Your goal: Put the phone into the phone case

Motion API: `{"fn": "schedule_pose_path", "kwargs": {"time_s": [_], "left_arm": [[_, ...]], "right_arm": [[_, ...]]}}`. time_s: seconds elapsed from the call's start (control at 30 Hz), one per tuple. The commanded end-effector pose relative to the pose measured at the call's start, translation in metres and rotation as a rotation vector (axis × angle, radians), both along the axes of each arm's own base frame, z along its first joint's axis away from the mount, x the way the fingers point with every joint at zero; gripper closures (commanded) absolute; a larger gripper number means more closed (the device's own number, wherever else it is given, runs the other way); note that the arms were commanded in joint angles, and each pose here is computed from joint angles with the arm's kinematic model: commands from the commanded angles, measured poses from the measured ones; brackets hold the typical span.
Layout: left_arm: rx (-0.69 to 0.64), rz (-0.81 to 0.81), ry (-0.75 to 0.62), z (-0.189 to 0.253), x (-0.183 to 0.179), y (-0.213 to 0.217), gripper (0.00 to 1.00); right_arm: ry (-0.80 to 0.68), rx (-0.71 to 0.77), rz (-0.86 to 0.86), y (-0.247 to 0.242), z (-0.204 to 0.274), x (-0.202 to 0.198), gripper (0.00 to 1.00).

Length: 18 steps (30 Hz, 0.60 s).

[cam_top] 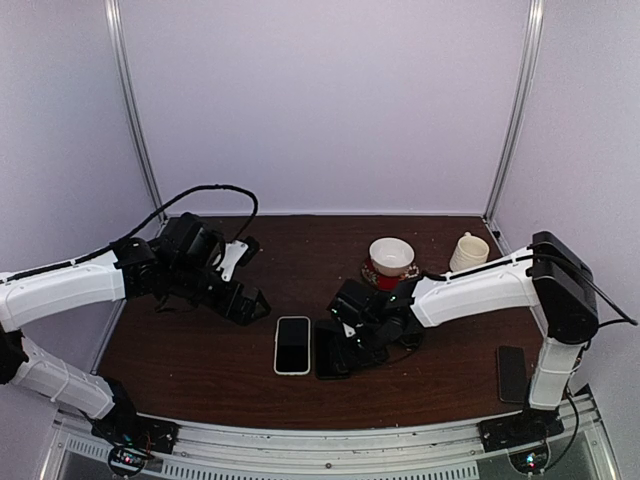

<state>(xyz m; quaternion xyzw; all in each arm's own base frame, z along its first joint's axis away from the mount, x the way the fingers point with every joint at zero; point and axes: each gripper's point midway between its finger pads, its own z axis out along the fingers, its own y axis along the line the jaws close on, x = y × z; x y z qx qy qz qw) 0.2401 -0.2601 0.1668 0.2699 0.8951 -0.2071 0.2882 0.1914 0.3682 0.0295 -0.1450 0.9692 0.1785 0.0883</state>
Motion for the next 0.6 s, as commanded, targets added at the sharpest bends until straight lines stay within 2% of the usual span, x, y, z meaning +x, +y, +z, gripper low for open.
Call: {"fn": "schedule_pose_path", "kwargs": {"time_s": [0.0,0.17,0.23,0.4,0.5,0.57], "left_arm": [[-0.022,-0.031,-0.008,0.001,0.001,-0.008,0.03],[-0.017,-0.031,-0.004,-0.001,0.001,-0.008,0.03],[-0.018,-0.033,0.001,-0.002,0.001,-0.009,0.02],[-0.013,-0.034,0.007,-0.004,0.001,-0.01,0.02],[-0.011,-0.036,0.012,-0.006,0.001,-0.01,0.02],[-0.008,-0.036,0.012,-0.006,0.001,-0.009,0.03]], "right_arm": [[-0.056,-0.004,-0.012,0.009,0.005,0.014,0.45],[-0.111,-0.086,-0.05,-0.022,0.018,0.026,0.45],[-0.171,-0.149,-0.078,-0.044,0.031,0.034,0.38],[-0.431,-0.457,-0.169,-0.123,0.076,0.07,0.22],[-0.354,-0.48,-0.199,-0.155,0.06,0.08,0.24],[-0.234,-0.372,-0.154,-0.148,0.043,0.078,0.26]]}}
